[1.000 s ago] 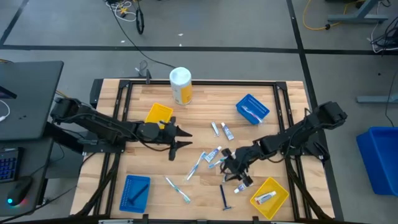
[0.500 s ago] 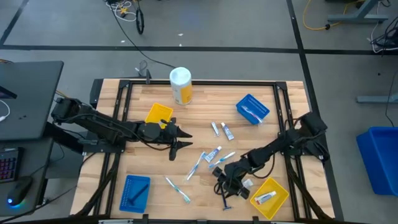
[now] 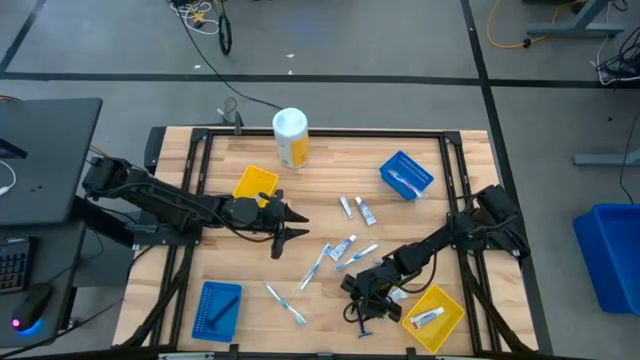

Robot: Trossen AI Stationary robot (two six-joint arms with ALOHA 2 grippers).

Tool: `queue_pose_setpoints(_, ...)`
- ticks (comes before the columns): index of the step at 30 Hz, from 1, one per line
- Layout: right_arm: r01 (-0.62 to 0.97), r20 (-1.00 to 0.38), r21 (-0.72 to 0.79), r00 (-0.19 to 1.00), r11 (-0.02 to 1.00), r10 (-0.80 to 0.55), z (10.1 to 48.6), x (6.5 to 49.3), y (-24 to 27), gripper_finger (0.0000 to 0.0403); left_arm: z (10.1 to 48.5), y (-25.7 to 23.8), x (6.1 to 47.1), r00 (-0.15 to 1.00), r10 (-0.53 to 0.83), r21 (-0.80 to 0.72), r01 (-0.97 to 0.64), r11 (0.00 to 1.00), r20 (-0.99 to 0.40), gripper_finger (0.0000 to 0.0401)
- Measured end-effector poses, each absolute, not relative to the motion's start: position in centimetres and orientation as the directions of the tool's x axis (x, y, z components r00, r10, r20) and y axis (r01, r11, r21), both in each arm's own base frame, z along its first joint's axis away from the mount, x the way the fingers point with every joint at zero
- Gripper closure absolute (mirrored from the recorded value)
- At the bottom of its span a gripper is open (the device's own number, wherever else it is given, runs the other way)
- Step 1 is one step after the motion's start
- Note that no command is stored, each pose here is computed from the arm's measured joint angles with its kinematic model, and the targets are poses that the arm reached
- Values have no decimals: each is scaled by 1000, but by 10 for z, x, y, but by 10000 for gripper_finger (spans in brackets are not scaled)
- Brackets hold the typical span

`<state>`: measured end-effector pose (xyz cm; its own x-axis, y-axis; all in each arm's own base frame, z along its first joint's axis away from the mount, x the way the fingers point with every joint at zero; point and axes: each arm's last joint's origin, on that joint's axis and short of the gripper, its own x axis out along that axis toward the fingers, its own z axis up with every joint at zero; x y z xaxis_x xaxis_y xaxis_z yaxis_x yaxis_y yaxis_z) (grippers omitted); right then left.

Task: Pick & Place Travel size toiletries
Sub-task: Put the blue razor into the bottom blue bin

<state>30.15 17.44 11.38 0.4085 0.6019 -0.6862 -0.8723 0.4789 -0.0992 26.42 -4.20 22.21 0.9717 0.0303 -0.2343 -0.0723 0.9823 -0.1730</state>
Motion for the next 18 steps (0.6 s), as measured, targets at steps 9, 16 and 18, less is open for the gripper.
queue_pose_setpoints(9,-905,-715,-157,380,395,587,104,301,172,219,222,-42,264,972,30,-168,-71,983,-235,246)
queue_pose_setpoints(16,-915,-711,-160,367,369,600,95,303,174,243,222,-42,264,971,30,-165,-71,984,-238,246)
queue_pose_setpoints(18,-911,-703,-163,376,379,603,95,304,174,254,222,-42,264,971,30,-165,-71,984,-238,246)
